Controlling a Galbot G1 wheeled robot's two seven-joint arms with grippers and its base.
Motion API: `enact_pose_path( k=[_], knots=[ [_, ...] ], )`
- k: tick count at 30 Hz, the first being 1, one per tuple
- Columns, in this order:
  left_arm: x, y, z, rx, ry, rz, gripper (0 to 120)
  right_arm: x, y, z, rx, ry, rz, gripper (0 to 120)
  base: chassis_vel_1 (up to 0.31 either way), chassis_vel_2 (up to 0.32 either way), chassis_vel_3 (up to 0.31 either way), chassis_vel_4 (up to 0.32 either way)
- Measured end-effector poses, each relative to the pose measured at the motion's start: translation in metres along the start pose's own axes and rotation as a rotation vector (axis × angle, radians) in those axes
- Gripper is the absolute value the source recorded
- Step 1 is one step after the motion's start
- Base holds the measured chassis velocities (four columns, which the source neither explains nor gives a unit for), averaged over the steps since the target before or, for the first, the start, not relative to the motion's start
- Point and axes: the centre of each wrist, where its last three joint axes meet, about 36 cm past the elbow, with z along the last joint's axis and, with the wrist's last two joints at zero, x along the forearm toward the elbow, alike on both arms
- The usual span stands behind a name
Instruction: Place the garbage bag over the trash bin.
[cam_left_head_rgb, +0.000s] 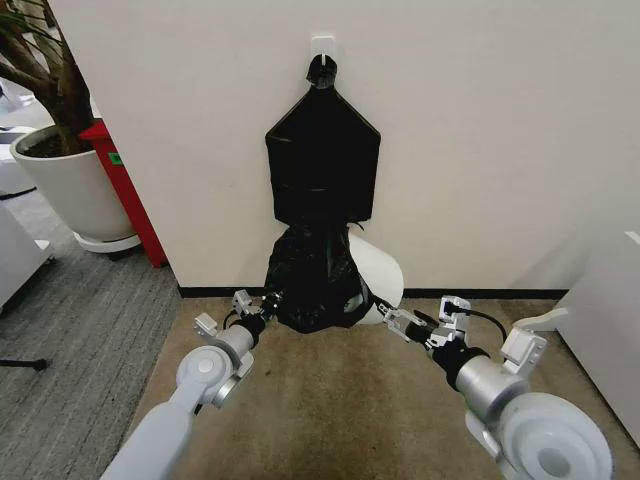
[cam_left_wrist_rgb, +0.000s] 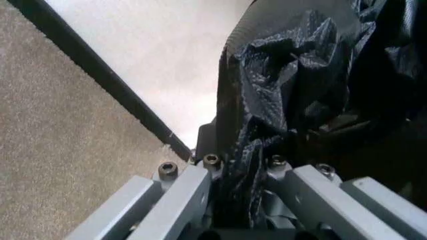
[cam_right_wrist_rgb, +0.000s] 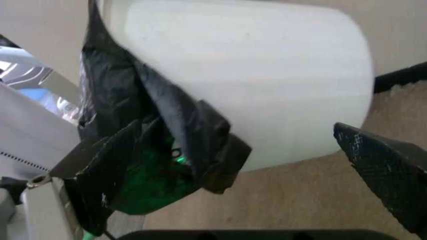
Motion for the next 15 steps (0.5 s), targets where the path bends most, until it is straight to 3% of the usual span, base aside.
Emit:
enact_pose_path(
  k=[10, 15],
  knots=[
    [0.0, -0.006, 0.005, -0.02, 0.005, 0.013, 3, -0.008, 0.003, 0.005, -0.026, 0.017, -0.013, 100, 0.0, 0.0, 0.0, 0.0],
    [0.003, -0.009, 0.008, -0.023, 0.008, 0.02, 3, -0.02, -0.011, 0.006, -0.014, 0.027, 0.04, 100, 0.0, 0.0, 0.0, 0.0]
  ],
)
